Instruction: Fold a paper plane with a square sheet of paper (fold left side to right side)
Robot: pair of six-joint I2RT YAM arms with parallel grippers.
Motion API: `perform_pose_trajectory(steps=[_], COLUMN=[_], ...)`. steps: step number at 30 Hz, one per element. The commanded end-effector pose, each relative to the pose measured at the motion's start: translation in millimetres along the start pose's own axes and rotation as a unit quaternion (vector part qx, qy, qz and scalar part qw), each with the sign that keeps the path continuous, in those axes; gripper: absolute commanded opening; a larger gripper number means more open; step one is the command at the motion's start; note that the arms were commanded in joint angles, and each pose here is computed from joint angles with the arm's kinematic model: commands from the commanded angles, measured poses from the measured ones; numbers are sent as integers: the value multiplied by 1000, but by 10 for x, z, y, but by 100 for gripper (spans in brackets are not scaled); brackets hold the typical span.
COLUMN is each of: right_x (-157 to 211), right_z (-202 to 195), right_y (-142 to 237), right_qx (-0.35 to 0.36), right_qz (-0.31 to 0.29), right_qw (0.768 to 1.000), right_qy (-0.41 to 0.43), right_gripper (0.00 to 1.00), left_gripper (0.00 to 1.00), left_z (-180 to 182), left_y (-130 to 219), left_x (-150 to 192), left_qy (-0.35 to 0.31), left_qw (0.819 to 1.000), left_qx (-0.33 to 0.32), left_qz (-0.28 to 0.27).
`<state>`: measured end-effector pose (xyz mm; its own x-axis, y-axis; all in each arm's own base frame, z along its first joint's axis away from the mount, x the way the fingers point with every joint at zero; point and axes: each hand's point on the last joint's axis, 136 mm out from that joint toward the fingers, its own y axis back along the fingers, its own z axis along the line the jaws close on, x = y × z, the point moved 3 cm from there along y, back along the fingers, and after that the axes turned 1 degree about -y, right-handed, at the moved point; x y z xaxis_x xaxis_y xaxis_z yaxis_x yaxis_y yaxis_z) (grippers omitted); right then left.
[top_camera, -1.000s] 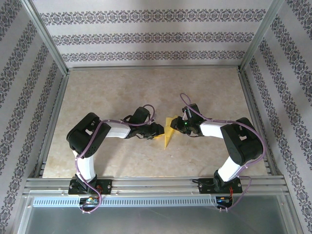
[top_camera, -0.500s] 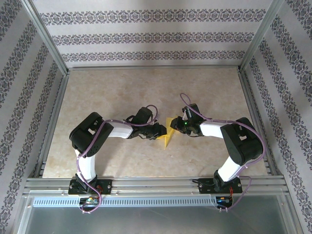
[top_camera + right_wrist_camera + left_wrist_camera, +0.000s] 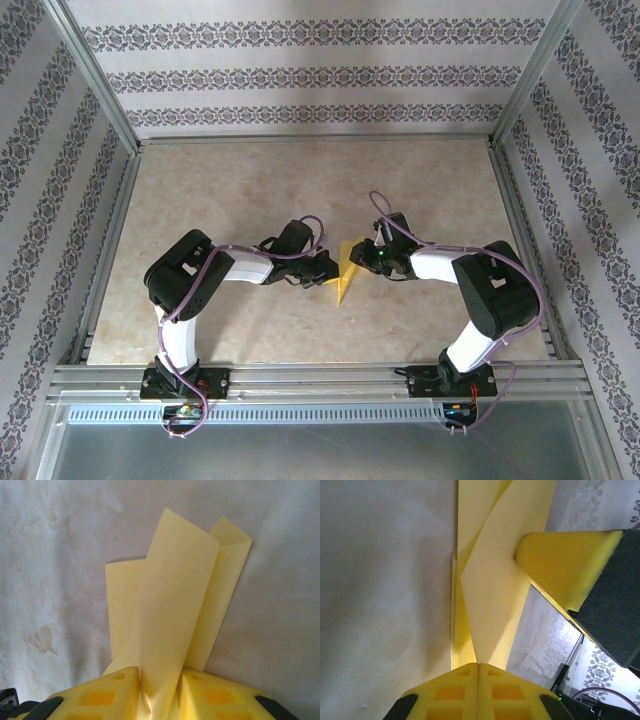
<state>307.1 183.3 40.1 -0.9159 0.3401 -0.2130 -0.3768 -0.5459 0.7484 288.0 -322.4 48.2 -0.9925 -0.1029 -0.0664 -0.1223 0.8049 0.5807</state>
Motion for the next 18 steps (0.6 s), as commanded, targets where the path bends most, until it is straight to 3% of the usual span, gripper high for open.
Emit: perform_pose_trajectory(steps=[1,18], right_x=[192,182], right_z=[-160,-136], right_y=[-166,-151], right_qx=[31,28], right_qz=[33,32], right_qw=[999,999], right_qy=[12,14], right_gripper=[30,31], left_gripper=[1,0], left_z=[8,114], left_y=[-57,-90], left_x=[-21,-19], left_qy=[-15,-24], left_qw=[1000,999], left_qx=[-10,-32], left_qz=[-4,3])
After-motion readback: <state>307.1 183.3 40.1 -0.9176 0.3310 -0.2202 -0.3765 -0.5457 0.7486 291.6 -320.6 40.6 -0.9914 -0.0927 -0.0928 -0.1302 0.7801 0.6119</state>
